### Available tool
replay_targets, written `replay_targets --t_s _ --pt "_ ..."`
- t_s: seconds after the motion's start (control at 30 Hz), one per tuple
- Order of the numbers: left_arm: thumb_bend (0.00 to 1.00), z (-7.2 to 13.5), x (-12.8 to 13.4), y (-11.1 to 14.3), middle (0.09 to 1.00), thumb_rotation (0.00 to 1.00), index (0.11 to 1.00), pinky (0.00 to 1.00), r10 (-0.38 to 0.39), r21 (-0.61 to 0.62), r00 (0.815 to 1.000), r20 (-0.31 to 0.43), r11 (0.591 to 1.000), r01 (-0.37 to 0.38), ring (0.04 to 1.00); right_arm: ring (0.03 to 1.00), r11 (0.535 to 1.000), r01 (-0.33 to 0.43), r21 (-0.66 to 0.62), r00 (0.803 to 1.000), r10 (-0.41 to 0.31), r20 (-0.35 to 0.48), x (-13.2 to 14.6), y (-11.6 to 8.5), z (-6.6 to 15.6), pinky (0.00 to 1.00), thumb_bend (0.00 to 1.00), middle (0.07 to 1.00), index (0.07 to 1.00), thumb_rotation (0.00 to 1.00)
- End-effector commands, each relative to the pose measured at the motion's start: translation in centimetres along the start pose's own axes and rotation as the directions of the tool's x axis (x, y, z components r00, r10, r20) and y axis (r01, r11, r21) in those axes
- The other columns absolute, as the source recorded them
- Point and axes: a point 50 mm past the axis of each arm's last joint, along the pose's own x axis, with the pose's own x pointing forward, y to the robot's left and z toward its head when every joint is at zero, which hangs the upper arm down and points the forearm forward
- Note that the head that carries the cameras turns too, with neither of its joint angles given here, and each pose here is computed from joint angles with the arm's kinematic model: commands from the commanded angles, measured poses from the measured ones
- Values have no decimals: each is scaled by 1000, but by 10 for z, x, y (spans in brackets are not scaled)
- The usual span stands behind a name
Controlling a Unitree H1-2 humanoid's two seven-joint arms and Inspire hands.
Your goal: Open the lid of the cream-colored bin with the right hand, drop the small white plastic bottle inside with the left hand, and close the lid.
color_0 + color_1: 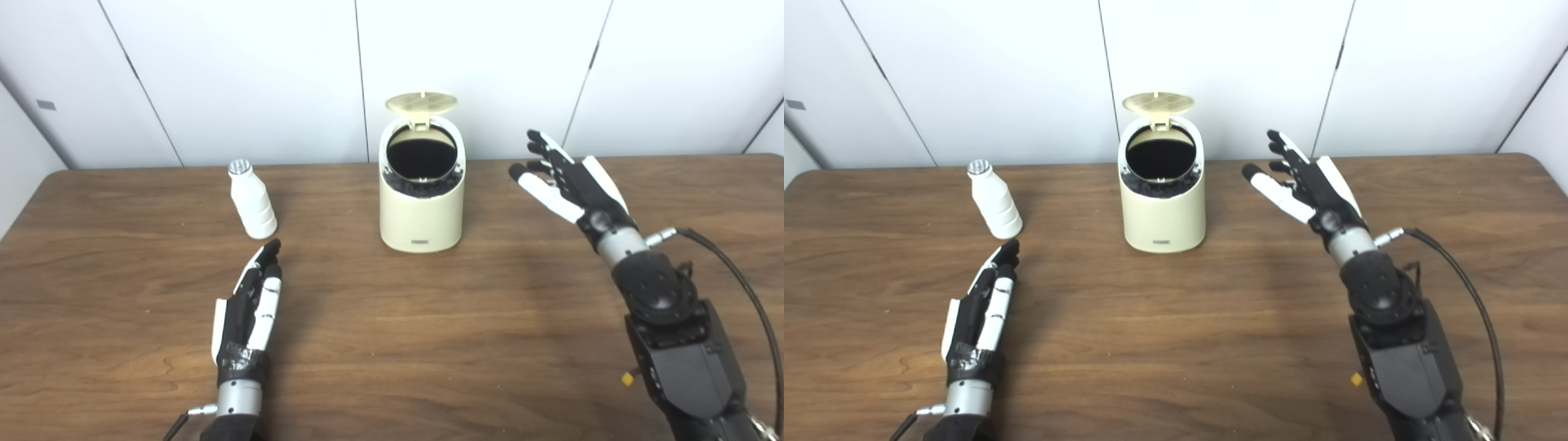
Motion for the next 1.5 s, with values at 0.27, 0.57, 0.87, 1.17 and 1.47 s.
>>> replay_targets --t_s 0.27,0.57,0.87,1.17,1.47 --pt "334 -3 -3 7 916 730 883 958 17 -18 1000 -7 1000 -18 938 957 982 46 182 993 -65 99 -50 -7 -17 947 535 968 962 883" --pt "313 1 -5 15 920 742 883 969 16 -11 1000 -1 1000 -16 946 982 847 47 529 986 -124 110 -77 22 -43 995 655 981 942 869" --pt "304 6 -6 22 919 910 898 969 19 -11 1000 13 1000 -19 942 997 778 61 626 981 -161 104 -98 42 -60 1000 650 993 938 934" --pt "430 4 -9 18 903 791 891 903 19 35 1000 20 999 -19 901 1000 786 87 612 979 -183 95 -103 41 -77 1000 658 1000 958 952" --pt "469 -5 -14 11 902 831 889 883 21 12 1000 14 1000 -21 896 1000 787 91 610 978 -188 96 -106 34 -83 1000 639 998 972 934"
